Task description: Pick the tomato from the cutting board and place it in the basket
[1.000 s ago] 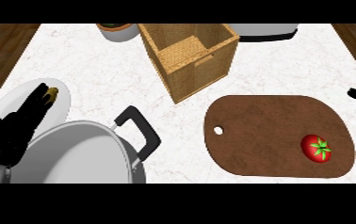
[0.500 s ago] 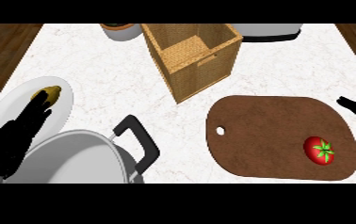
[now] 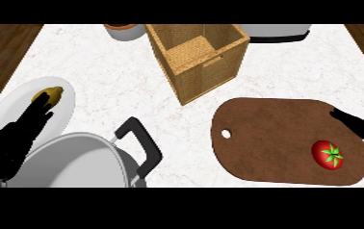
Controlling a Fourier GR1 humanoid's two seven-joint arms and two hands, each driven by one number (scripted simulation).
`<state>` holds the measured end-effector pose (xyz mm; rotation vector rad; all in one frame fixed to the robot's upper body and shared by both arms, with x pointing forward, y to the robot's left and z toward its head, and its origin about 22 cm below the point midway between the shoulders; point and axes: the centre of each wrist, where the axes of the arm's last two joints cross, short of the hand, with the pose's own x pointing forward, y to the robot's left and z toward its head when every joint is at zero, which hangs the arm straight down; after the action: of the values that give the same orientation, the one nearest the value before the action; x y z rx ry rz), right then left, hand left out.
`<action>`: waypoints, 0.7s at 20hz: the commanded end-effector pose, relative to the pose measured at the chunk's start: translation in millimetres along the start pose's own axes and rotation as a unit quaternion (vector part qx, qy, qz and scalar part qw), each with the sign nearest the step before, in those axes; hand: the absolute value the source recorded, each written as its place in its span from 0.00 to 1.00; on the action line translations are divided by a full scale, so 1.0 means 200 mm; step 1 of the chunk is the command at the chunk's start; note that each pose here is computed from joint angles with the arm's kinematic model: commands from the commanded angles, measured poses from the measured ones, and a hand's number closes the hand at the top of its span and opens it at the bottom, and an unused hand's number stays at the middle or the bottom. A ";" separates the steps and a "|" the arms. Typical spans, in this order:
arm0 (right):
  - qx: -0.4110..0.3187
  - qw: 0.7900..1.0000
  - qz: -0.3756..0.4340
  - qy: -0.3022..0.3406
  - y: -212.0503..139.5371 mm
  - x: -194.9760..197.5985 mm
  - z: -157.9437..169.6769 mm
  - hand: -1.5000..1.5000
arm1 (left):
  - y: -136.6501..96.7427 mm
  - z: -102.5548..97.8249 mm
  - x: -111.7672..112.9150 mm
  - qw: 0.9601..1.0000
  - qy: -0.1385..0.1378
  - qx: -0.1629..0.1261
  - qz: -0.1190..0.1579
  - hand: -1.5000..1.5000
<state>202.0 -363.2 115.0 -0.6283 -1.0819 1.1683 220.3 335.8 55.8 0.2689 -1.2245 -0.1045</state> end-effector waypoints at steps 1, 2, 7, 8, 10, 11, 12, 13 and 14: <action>0.006 1.000 0.005 0.030 0.02 -0.03 -0.04 0.00 | -0.23 0.06 -0.32 0.994 0.094 -0.041 0.043 0.50; 0.016 0.999 0.012 0.026 0.08 -0.05 -0.03 0.00 | -0.20 0.05 -0.32 0.993 0.099 -0.038 0.047 0.50; 0.012 1.000 0.007 0.019 0.08 -0.04 -0.07 0.00 | -0.31 0.03 -0.28 0.994 0.093 -0.042 0.050 0.50; 0.019 1.000 0.007 0.015 0.14 -0.01 -0.07 0.00 | -0.25 0.07 -0.35 0.992 0.109 -0.037 0.045 0.50; 0.012 1.000 0.004 0.002 0.13 0.01 -0.08 0.00 | -0.20 0.02 -0.29 0.993 0.101 -0.030 0.053 0.50; 0.009 1.000 0.006 0.010 0.14 -0.01 -0.09 0.00 | -0.24 0.04 -0.32 0.994 0.093 -0.027 0.050 0.50; 0.008 1.000 0.013 0.008 0.13 -0.02 -0.09 0.00 | -0.24 0.03 -0.30 0.993 0.104 -0.031 0.049 0.50; 0.014 1.000 0.002 0.016 0.17 -0.03 -0.11 0.00 | -0.21 0.01 -0.28 0.994 0.094 -0.031 0.045 0.50; 0.009 1.000 0.000 0.014 0.20 -0.04 -0.11 0.00 | -0.25 0.05 -0.32 0.992 0.108 -0.038 0.047 0.50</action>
<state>206.8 -356.5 82.5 -0.6287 -1.0429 1.1748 219.3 333.7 54.0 0.2816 -1.2219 -0.0975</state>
